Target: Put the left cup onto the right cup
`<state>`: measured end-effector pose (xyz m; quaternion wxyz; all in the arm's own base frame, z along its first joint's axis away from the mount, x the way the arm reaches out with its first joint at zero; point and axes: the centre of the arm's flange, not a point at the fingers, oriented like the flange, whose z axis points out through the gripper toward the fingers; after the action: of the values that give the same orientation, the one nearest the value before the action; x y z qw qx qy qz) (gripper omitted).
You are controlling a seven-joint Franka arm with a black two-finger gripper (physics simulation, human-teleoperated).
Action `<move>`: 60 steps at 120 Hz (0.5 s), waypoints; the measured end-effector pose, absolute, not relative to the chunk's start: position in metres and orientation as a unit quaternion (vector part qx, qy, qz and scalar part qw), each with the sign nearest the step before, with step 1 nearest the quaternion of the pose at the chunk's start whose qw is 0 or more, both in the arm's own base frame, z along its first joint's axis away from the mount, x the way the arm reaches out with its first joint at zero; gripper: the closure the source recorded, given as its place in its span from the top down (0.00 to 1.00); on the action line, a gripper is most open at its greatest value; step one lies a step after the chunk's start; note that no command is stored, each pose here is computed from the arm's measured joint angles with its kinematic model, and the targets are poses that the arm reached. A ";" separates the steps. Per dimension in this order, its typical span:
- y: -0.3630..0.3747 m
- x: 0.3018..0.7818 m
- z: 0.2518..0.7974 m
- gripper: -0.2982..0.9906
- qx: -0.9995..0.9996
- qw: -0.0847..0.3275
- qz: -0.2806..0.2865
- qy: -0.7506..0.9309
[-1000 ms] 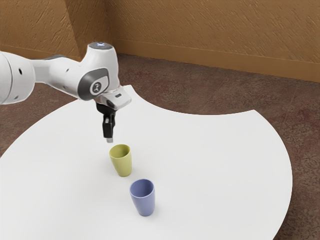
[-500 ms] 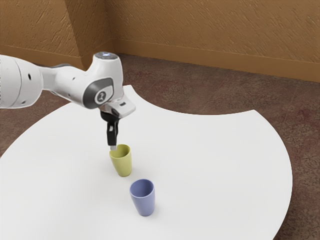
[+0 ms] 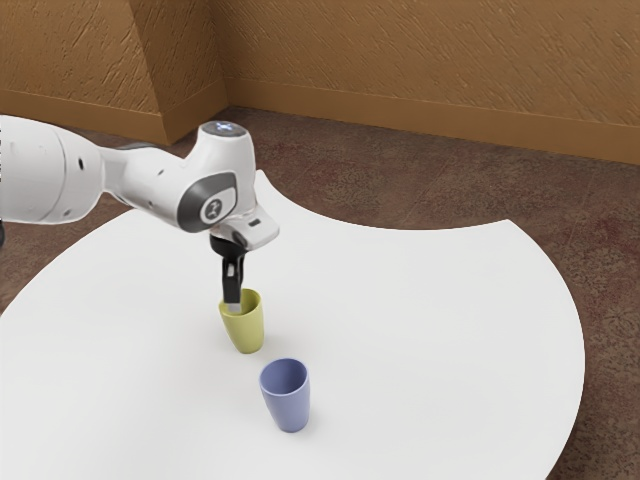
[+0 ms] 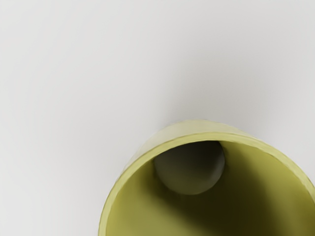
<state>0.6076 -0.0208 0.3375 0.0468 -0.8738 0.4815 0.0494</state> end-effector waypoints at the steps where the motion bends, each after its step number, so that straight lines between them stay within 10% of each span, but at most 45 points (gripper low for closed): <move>1: -0.021 0.608 0.338 0.71 -0.874 0.047 0.049 0.482; 60: -0.015 0.621 0.326 0.36 -0.872 0.053 0.036 0.486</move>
<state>0.6211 -0.0153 0.3262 0.0525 -0.8719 0.4855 0.0363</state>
